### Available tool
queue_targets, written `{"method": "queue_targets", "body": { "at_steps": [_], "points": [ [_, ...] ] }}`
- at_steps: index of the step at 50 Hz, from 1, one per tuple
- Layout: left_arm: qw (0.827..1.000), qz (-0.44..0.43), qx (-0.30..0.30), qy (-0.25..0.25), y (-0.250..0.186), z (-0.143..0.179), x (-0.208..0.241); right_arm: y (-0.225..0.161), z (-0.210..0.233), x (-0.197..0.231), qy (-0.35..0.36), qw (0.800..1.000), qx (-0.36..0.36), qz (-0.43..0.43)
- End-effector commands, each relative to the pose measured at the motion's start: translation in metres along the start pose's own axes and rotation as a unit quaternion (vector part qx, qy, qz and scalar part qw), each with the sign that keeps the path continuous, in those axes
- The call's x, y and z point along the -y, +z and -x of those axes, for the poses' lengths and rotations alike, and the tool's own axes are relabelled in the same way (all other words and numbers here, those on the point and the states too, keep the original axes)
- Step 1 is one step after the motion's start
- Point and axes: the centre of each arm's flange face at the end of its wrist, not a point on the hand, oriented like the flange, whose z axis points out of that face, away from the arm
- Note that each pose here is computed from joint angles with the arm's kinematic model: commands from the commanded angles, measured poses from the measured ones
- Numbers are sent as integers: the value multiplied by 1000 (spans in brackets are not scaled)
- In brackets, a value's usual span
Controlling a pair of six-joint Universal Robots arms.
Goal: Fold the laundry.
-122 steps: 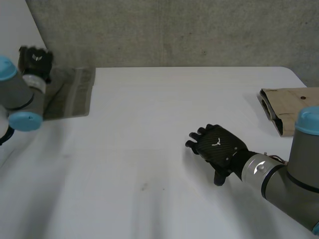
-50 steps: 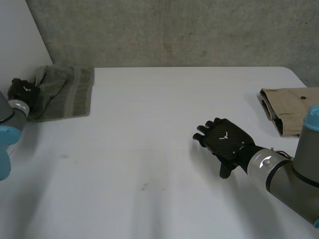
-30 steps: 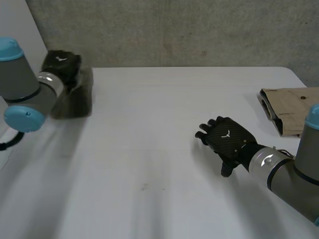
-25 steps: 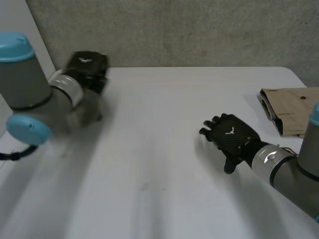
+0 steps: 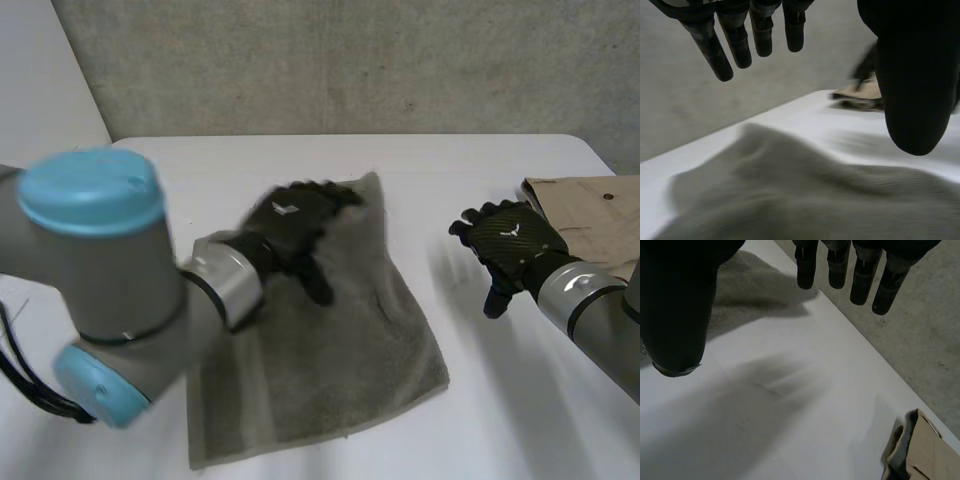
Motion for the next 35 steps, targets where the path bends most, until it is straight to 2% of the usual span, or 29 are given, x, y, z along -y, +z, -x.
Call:
{"method": "queue_targets", "body": {
  "at_steps": [1,6,13,17,25,35],
  "points": [
    [995,21,94,13,-16,58,1,-8,10,5,-6,1000,22,2],
    [992,61,96,59,-41,51,-23,-26,34,9,3,994,109,29],
    [983,83,120,114,-63,47,-43,-36,57,8,-36,985,167,30],
    [980,90,124,128,-71,40,-55,-35,67,2,-64,980,186,36],
    [979,119,89,141,-88,9,-82,-34,75,-7,-70,979,189,32],
    [980,103,96,143,-87,10,-88,-20,96,-22,-88,978,189,0]
  ]
}}
